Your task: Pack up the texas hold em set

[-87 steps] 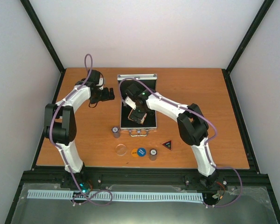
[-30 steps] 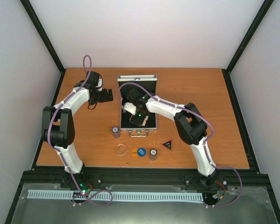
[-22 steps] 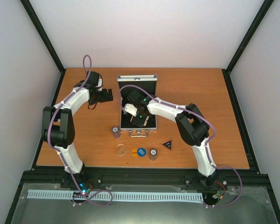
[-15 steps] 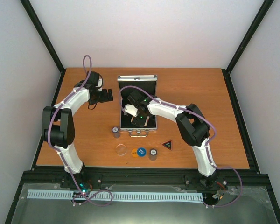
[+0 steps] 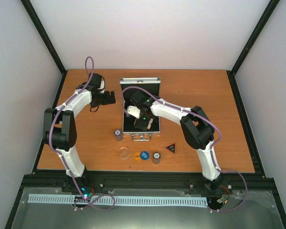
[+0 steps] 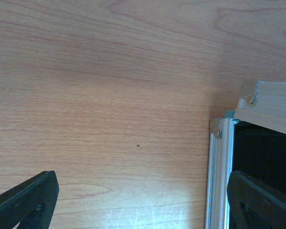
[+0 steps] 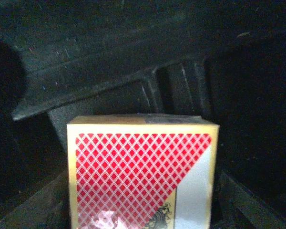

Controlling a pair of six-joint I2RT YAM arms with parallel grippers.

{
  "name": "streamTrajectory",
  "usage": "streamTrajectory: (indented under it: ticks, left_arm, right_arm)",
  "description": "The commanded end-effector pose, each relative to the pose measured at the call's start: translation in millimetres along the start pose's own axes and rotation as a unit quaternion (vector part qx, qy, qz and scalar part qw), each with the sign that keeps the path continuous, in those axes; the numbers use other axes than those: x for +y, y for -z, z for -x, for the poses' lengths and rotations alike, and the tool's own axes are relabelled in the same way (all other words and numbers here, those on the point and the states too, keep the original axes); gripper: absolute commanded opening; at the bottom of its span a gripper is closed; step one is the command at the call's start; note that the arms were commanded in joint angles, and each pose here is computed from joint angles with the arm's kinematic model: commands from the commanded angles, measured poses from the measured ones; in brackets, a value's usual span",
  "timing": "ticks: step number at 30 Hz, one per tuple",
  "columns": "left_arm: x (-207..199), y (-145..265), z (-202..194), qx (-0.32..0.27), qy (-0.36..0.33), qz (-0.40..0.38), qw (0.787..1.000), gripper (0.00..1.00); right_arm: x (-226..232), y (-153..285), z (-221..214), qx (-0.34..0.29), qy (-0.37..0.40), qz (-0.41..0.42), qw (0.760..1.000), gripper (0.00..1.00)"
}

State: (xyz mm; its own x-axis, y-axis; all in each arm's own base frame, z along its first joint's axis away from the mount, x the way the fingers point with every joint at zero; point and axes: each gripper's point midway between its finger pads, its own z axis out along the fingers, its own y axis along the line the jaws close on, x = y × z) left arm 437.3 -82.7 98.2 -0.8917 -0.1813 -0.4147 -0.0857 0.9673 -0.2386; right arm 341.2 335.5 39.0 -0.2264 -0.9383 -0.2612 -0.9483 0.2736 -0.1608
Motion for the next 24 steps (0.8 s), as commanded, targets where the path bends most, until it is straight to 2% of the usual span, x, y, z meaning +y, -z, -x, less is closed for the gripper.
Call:
streamTrajectory:
  ticks: [1, 7, 15, 20, 24]
  left_arm:
    - [-6.1, 0.9, 14.1, -0.018, -0.001, -0.004, 1.0, 1.0]
    - [-6.0, -0.8, 15.4, -0.017, -0.001, -0.003, 1.0, 1.0]
    - [-6.8, -5.2, 16.7, -0.014, 0.001, -0.004, 1.0, 1.0]
    - [-6.7, -9.1, 14.7, -0.009, 0.003, -0.006, 1.0, 1.0]
    - [-6.4, -12.4, 15.4, -0.007, 0.004, -0.004, 1.0, 1.0]
  right_arm:
    - [-8.1, 35.6, 23.9, -0.04, -0.013, -0.003, 0.999, 0.85]
    - [-2.3, 47.2, 33.4, -0.058, -0.033, 0.021, 0.998, 0.88]
    - [9.4, 36.9, 37.9, -0.075, -0.1, 0.093, 0.988, 0.8]
    - [-12.5, 43.3, 56.8, -0.11, -0.185, 0.12, 0.969, 0.78]
    - [-25.0, 30.9, 63.4, -0.103, -0.222, 0.142, 0.959, 0.77]
